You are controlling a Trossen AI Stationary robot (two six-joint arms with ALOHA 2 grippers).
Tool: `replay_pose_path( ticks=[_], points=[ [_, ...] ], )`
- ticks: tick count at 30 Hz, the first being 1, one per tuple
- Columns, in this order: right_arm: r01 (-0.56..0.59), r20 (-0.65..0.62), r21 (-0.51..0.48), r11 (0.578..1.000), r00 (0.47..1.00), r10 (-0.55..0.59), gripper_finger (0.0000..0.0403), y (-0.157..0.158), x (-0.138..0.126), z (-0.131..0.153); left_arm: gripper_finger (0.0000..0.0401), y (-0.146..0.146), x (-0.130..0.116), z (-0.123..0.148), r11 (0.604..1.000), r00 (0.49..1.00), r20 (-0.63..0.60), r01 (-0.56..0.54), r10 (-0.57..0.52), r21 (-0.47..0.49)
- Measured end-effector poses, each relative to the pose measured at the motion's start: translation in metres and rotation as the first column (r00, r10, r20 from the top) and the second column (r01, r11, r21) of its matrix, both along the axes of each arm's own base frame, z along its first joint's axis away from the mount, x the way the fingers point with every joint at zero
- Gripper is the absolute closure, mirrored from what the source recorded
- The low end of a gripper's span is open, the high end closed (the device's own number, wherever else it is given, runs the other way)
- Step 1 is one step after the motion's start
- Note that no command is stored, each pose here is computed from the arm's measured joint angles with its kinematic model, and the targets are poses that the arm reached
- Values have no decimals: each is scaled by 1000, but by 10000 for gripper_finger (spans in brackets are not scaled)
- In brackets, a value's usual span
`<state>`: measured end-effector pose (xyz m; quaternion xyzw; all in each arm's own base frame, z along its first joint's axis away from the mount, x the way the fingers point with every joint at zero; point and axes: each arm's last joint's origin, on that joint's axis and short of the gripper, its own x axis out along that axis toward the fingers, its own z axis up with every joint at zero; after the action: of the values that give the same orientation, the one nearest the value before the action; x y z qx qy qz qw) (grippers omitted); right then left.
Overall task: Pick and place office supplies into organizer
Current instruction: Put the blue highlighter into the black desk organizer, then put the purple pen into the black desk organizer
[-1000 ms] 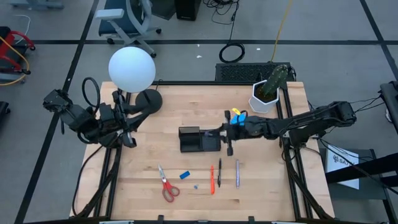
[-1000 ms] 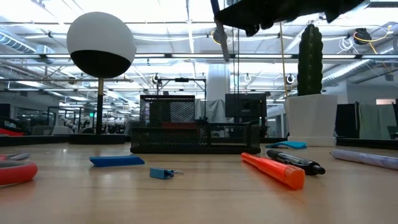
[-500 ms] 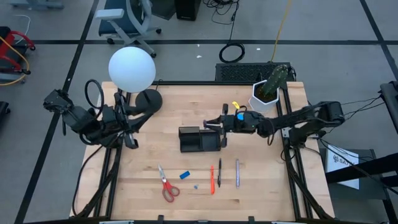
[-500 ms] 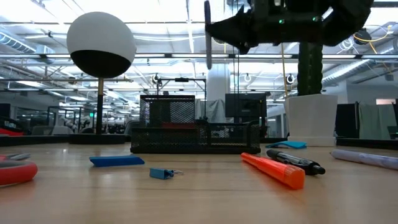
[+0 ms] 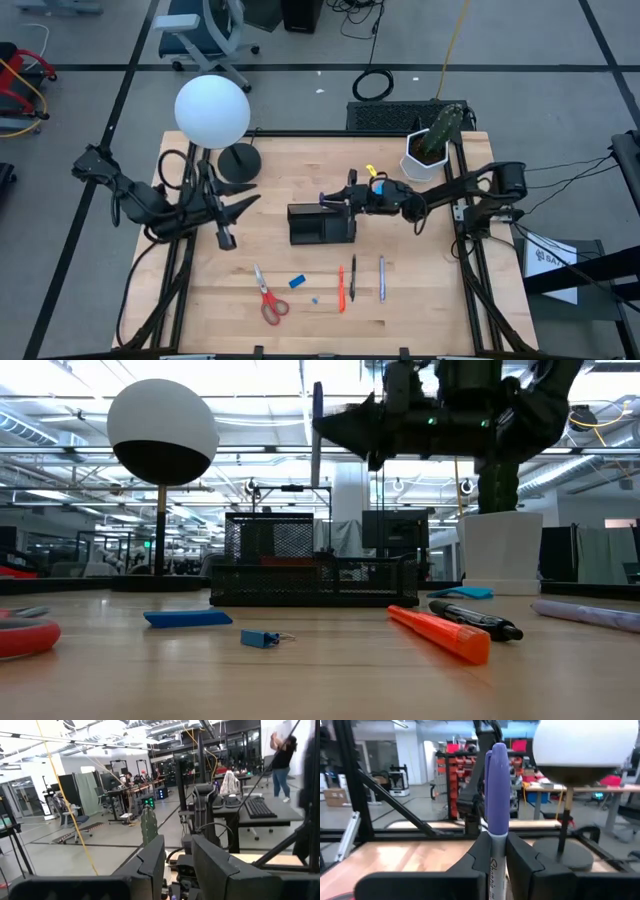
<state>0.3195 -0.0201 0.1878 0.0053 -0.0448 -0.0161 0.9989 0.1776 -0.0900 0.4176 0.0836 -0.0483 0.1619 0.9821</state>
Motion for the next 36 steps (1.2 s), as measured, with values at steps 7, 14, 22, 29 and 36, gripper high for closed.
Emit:
replay_pose_path(
  ticks=[7, 14, 22, 29, 36],
  points=[
    [-26, -20, 7, 1000, 999, 26, 375, -1, 19, -14, 297, -6, 9, -6, 999, 999, -39, -8, 10, 46],
    [-18, -48, 4, 1000, 999, 18, 375, -3, 24, -21, 297, -4, 11, -10, 999, 998, -61, -18, 20, 31],
    [3, -59, 10, 1000, 998, -2, 352, -9, 23, -22, 297, -4, 12, -12, 1000, 997, -68, -19, 20, 23],
    [10, -59, 11, 1000, 998, -9, 285, -10, 23, -22, 297, -4, 12, -11, 1000, 998, -64, -10, 11, 15],
    [10, -59, 7, 1000, 998, -9, 284, -10, 23, -22, 297, -4, 12, -11, 1000, 998, -64, -10, 11, 15]
  ],
)
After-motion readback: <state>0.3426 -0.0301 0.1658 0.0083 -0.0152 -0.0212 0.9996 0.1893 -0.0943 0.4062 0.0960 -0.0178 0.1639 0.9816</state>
